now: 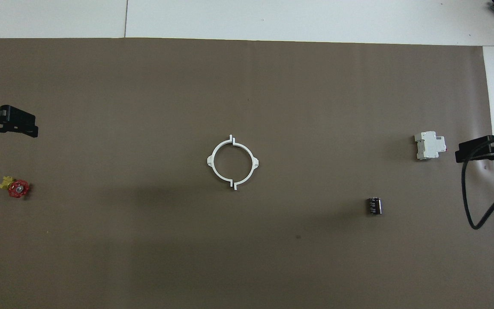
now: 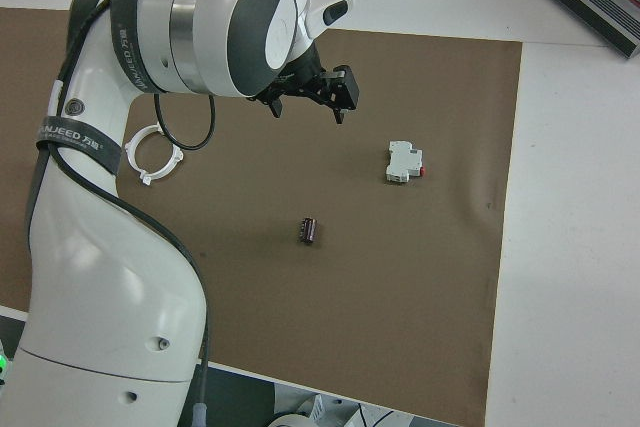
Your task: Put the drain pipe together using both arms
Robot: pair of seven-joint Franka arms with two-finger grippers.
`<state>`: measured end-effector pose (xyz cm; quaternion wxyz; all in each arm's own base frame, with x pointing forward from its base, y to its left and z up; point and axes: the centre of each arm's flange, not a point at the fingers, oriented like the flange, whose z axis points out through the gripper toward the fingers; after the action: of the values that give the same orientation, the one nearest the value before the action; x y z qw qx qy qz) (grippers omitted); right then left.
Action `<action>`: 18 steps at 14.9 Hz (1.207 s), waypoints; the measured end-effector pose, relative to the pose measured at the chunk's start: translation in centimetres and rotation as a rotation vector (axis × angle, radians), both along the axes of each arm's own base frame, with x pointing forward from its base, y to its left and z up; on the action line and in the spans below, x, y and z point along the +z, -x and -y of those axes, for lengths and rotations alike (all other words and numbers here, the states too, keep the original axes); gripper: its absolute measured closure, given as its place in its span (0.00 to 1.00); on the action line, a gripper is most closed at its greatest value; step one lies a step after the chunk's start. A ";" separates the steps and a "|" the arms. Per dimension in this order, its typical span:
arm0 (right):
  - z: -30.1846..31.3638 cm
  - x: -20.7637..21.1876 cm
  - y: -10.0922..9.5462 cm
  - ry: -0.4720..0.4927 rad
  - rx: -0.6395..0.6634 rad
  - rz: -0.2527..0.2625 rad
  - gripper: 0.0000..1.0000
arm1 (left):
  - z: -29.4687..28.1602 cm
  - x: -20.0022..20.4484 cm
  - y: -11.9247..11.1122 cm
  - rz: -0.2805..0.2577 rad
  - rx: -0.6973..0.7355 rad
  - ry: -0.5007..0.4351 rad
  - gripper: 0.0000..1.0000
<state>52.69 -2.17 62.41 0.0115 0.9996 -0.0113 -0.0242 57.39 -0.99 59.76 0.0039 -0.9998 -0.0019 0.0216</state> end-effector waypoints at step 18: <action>0.0 0.0 0.0 0.000 0.000 0.000 0.00 | 2.1 0.0 0.1 0.001 -0.038 0.001 0.00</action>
<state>52.69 -2.17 62.41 0.0115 0.9996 -0.0113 -0.0242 57.30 -3.12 59.81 0.0036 -0.9996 0.0169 0.0211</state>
